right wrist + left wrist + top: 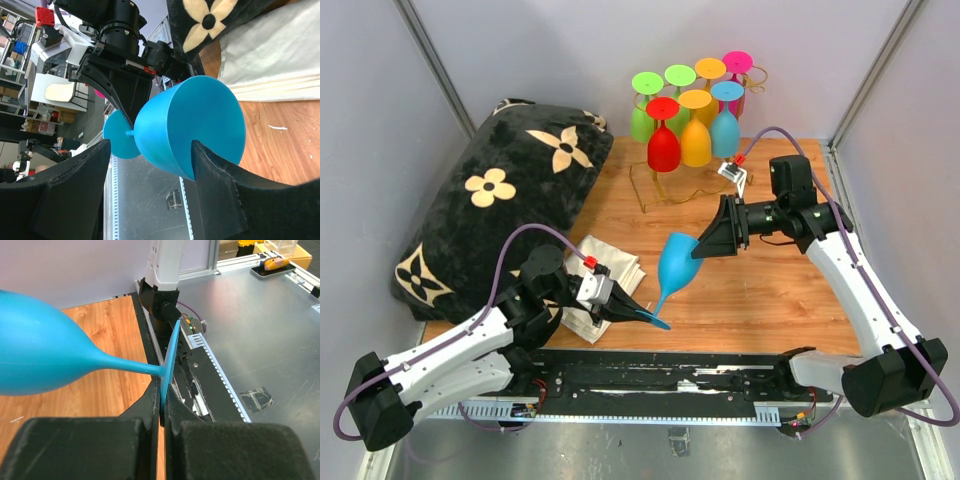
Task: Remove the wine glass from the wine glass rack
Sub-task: Place the wine glass at the center of the board.
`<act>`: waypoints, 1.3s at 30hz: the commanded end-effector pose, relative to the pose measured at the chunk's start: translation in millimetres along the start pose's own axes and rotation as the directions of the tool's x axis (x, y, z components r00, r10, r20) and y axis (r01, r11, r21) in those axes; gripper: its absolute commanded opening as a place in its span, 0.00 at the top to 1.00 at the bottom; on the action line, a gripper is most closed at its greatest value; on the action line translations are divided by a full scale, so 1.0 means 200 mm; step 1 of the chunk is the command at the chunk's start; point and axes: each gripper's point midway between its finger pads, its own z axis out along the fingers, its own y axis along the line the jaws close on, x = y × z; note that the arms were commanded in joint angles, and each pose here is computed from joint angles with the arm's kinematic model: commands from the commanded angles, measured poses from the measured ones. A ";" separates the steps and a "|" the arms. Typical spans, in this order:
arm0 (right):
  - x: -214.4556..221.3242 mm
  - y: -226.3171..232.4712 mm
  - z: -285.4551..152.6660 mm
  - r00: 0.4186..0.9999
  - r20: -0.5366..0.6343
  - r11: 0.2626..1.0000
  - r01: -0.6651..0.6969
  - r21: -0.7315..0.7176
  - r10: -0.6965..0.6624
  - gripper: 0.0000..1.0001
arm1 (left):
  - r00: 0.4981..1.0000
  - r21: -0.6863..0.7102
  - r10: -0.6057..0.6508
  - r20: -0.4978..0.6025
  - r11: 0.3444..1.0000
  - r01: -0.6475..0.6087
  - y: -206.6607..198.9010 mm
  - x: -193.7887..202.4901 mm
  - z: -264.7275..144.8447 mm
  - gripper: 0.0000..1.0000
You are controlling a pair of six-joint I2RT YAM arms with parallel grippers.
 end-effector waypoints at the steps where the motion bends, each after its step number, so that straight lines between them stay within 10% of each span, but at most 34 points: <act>1: 0.01 0.09 0.01 0.999 -0.020 0.997 0.043 -0.067 -0.045 0.32 | 0.997 -0.009 0.076 0.004 0.997 -0.076 0.02 -0.08 0.00 1.00; 10: -0.02 0.04 0.02 1.000 -0.006 1.000 0.025 -0.011 -0.025 0.31 | 0.996 0.018 0.085 -0.006 0.996 -0.085 0.00 -0.09 0.00 1.00; 30: 0.04 0.24 0.03 0.991 -0.029 0.977 0.120 -0.176 -0.127 0.91 | 0.995 -0.113 0.089 -0.052 0.989 -0.094 0.13 -0.09 -0.02 0.99; 39: 0.02 0.22 0.03 0.987 -0.005 0.979 0.159 -0.130 -0.161 0.99 | 0.997 -0.176 0.067 -0.035 0.982 -0.072 0.17 -0.11 -0.03 0.88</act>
